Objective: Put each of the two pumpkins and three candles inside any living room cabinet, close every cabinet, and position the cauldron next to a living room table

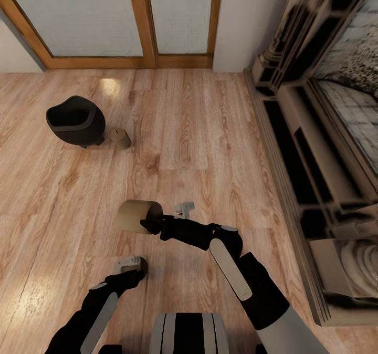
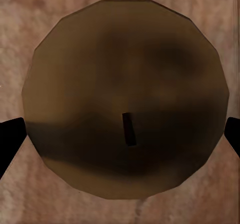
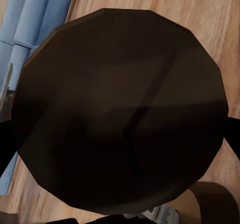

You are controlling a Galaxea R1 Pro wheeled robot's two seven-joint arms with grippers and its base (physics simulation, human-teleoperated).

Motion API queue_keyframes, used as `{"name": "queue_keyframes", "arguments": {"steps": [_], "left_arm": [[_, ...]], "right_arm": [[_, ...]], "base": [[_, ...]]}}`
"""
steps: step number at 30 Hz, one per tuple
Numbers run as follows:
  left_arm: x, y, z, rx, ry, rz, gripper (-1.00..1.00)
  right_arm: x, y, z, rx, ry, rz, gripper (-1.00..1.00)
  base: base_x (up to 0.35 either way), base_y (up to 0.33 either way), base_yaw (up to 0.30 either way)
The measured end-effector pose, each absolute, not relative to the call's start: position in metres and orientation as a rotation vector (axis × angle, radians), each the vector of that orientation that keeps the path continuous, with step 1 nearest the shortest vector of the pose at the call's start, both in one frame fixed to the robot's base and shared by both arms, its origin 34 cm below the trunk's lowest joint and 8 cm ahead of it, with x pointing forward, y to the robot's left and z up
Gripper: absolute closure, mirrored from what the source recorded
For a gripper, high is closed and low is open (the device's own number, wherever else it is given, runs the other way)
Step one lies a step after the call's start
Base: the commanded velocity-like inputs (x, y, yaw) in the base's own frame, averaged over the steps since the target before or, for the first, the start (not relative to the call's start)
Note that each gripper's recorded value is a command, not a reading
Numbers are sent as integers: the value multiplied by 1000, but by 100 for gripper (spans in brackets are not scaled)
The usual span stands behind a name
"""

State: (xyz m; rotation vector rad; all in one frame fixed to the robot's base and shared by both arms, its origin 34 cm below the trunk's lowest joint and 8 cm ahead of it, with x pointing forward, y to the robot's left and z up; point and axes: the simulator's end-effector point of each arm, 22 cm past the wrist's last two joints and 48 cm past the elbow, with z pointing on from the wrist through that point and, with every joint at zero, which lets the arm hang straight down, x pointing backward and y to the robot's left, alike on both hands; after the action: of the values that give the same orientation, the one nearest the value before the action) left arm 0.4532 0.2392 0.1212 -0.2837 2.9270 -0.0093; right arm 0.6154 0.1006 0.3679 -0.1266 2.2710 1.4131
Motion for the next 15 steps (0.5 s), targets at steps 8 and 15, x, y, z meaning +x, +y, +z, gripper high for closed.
{"name": "queue_keyframes", "arguments": {"steps": [8,15], "left_arm": [[469,255,136,-304,2884,6,100],[487,330,157,-406,2816,139,100]], "right_arm": [[620,99,385,-147,2247,1397,100],[624,97,400,-156,2224,1385,100]], "base": [[0,0,0],[0,0,0]]}}
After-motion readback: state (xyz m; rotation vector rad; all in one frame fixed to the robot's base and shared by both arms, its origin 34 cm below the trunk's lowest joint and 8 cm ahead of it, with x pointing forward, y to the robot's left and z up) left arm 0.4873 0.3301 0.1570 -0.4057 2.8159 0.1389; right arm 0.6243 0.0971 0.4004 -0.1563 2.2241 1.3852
